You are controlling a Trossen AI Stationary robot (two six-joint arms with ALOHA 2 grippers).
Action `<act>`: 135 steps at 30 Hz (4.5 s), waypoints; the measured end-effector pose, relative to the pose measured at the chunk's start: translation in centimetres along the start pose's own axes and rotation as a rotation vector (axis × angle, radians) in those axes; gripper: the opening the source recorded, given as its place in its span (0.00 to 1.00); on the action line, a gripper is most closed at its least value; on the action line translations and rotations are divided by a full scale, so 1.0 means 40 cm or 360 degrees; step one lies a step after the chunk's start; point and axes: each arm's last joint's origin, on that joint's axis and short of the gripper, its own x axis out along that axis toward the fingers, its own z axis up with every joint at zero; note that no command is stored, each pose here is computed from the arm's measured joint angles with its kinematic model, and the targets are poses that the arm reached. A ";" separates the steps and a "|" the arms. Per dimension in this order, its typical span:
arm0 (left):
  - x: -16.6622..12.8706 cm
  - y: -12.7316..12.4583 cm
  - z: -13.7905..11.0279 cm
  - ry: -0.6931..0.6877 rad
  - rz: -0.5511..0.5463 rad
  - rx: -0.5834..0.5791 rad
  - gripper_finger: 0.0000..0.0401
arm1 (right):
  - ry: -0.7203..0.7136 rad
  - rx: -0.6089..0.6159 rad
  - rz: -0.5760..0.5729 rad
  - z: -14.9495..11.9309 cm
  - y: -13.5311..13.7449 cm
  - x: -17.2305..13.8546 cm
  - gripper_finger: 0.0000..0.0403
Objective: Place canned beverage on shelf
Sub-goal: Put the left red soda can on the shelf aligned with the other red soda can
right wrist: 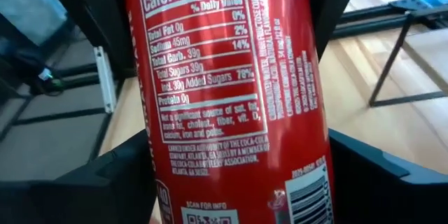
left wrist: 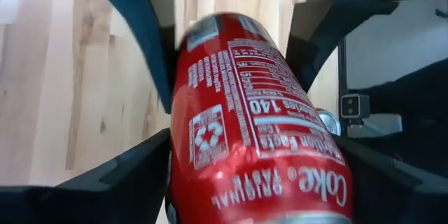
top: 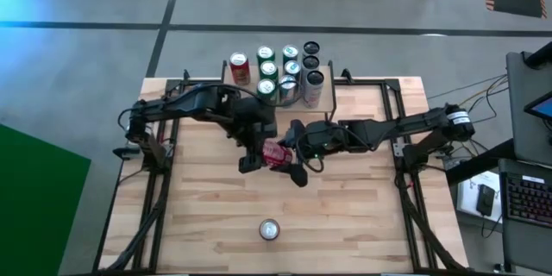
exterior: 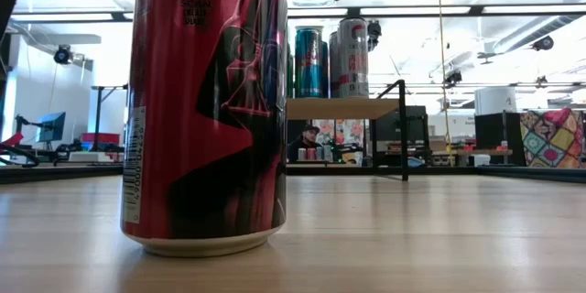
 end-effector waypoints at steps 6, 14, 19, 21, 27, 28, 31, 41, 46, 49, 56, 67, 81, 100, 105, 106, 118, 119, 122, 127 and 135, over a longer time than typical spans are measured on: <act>-0.077 0.000 -0.020 -0.0195 0.0198 -0.0043 0.87 | -0.0021 0.0075 0.0023 -0.001 -0.020 -0.004 0.76; -0.205 -0.004 -0.061 -0.0766 0.0294 -0.0130 0.92 | -0.0458 0.0119 0.0112 0.031 -0.035 -0.012 0.77; -0.221 0.004 -0.118 -0.1173 0.0250 -0.0184 0.92 | -0.0665 0.0113 0.0153 0.056 -0.039 -0.021 0.78; -0.209 0.011 -0.142 -0.1375 0.0185 -0.0209 0.92 | -0.0718 0.0104 0.0160 0.063 -0.039 -0.025 0.78; -0.129 0.033 -0.199 -0.1791 -0.0075 -0.0225 0.92 | -0.0790 0.0093 0.0178 0.070 -0.041 -0.026 0.77; -0.121 0.035 -0.207 -0.1834 -0.0106 -0.0224 0.92 | -0.0800 0.0091 0.0181 0.072 -0.041 -0.026 0.77; -0.119 0.039 -0.226 -0.1930 -0.0147 -0.0218 0.92 | -0.0852 0.0094 0.0178 0.080 -0.049 -0.030 0.78; -0.148 0.032 -0.212 -0.1959 -0.0013 -0.0062 0.93 | -0.0927 0.0111 0.0236 0.096 -0.073 -0.039 0.78; -0.127 0.033 -0.179 -0.1854 0.0040 -0.0077 0.98 | -0.0939 0.0118 0.0210 0.097 -0.075 -0.039 0.80; -0.116 0.033 -0.158 -0.1764 0.0093 -0.0097 0.99 | -0.0947 0.0078 0.0198 0.098 -0.074 -0.040 0.79; -0.152 0.026 -0.136 -0.1774 0.0160 -0.0043 0.89 | -0.0950 0.0058 0.0198 0.098 -0.074 -0.040 0.79; -0.151 0.029 -0.143 -0.1702 0.0155 -0.0079 0.77 | -0.0945 0.0064 0.0168 0.097 -0.076 -0.039 0.79; -0.147 0.030 -0.136 -0.1676 0.0183 -0.0090 0.89 | -0.1074 0.0029 0.0151 0.119 -0.072 -0.053 0.78; -0.161 0.032 -0.134 -0.1708 0.0212 -0.0063 0.80 | -0.1011 0.0041 0.0092 0.110 -0.077 -0.044 0.81; -0.159 0.047 -0.139 -0.1656 0.0255 -0.0086 0.72 | -0.0948 0.0097 0.0042 0.102 -0.082 -0.038 0.89; -0.160 0.050 -0.143 -0.1642 0.0264 -0.0095 0.72 | -0.0942 0.0105 0.0033 0.102 -0.083 -0.040 0.90; -0.198 0.087 -0.219 -0.1521 0.0631 -0.0200 0.72 | -0.0835 0.0177 -0.0137 0.105 -0.078 -0.101 0.91; -0.193 0.094 -0.231 -0.1507 0.0691 -0.0221 0.72 | -0.0813 0.0185 -0.0179 0.104 -0.078 -0.113 0.91; -0.171 0.118 -0.268 -0.1490 0.0740 -0.0273 0.72 | -0.0802 0.0201 -0.0292 0.107 -0.072 -0.155 0.91; -0.126 0.180 -0.332 -0.1495 0.0837 -0.0384 0.72 | -0.0890 0.0229 -0.0381 0.127 -0.064 -0.245 0.91; -0.067 0.272 -0.392 -0.1439 0.0900 -0.0455 0.72 | -0.0950 0.0238 -0.0551 0.132 -0.061 -0.340 0.91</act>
